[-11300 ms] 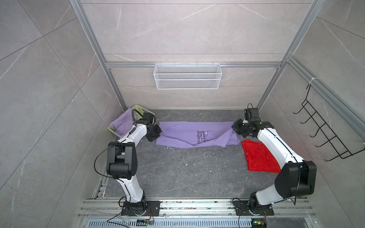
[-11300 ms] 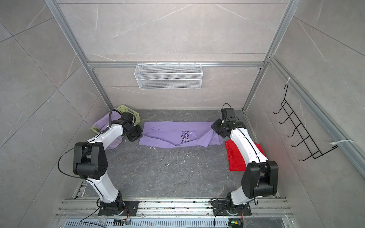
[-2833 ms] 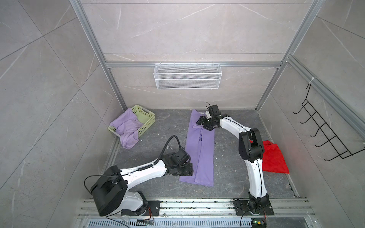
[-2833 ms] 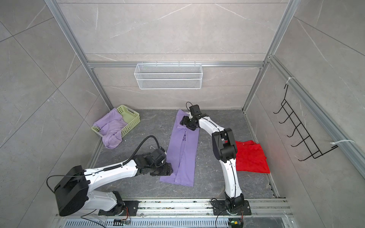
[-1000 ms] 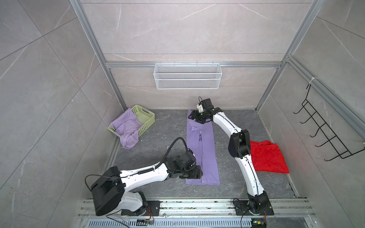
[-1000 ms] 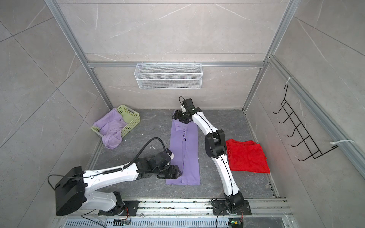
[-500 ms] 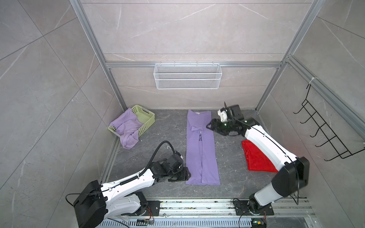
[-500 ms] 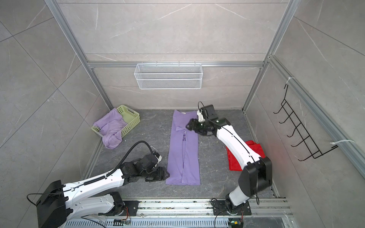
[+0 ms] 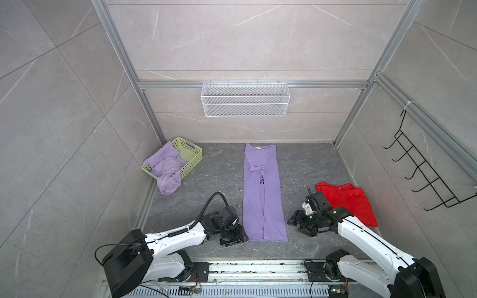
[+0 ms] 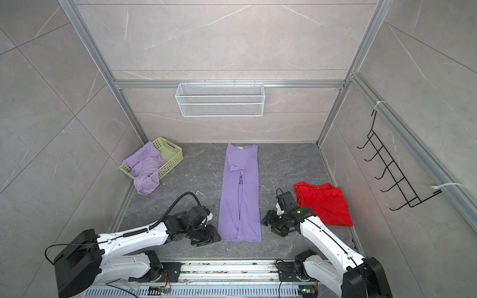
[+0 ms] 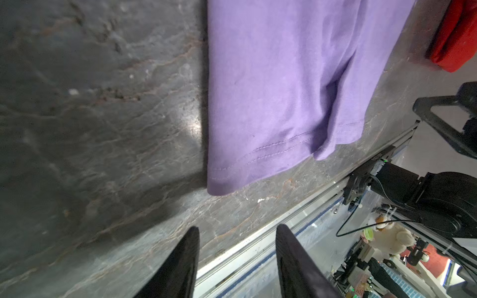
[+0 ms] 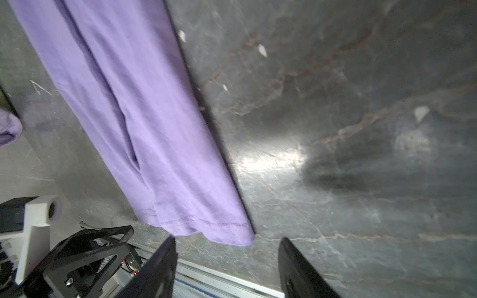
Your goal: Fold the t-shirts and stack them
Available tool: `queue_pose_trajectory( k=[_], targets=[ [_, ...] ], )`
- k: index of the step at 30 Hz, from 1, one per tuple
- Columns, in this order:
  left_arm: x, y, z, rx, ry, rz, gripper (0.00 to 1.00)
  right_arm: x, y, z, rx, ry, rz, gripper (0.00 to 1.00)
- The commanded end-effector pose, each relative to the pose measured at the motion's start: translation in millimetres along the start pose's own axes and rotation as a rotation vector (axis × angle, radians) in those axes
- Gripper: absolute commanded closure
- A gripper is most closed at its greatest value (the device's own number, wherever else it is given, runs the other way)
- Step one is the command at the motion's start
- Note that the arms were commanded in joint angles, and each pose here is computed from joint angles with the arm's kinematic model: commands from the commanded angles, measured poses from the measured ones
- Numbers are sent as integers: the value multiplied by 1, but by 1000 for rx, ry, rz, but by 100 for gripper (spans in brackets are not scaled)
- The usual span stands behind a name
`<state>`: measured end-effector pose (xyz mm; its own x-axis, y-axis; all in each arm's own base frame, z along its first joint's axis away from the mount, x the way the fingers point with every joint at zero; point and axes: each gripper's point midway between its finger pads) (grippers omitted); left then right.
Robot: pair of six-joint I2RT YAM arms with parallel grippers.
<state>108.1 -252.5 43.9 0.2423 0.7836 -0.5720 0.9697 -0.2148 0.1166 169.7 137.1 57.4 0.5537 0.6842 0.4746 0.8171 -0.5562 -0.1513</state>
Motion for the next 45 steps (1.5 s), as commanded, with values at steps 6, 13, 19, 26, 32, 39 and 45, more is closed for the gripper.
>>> queue_pose_trajectory(
  k=[6, 13, 19, 26, 32, 39, 45],
  targets=[
    [9, -2, 13, 8, 1, -67, 56, -25, -20, 30, 101, 12, 76, 41],
    [18, -1, 17, -4, 35, -83, 58, -46, -32, 44, 148, -10, 109, 40],
    [20, 8, 31, 13, 62, -78, 62, -55, -38, 51, 168, -51, 107, 39],
    [21, 11, 35, 36, 91, -73, 75, -53, -38, 57, 172, -67, 91, 49],
    [22, 12, 30, 28, 95, -77, 90, -36, -31, 49, 134, -36, 68, 83],
    [1, 26, 10, -19, 66, -23, 100, 9, -23, 33, 92, 60, 34, 94],
    [-19, 41, -11, -61, 54, 34, 100, 40, -19, 18, 53, 114, 16, 98]
  ],
)
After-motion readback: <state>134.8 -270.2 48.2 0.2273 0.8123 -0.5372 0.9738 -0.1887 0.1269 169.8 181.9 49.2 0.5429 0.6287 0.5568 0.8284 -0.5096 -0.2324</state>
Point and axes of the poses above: each gripper's point midway between its finger pads, its own z axis out along the fingers, its own x axis along the line the jaws close on, y = z × x, and after that the axes turned 13 degrees about z, right-handed
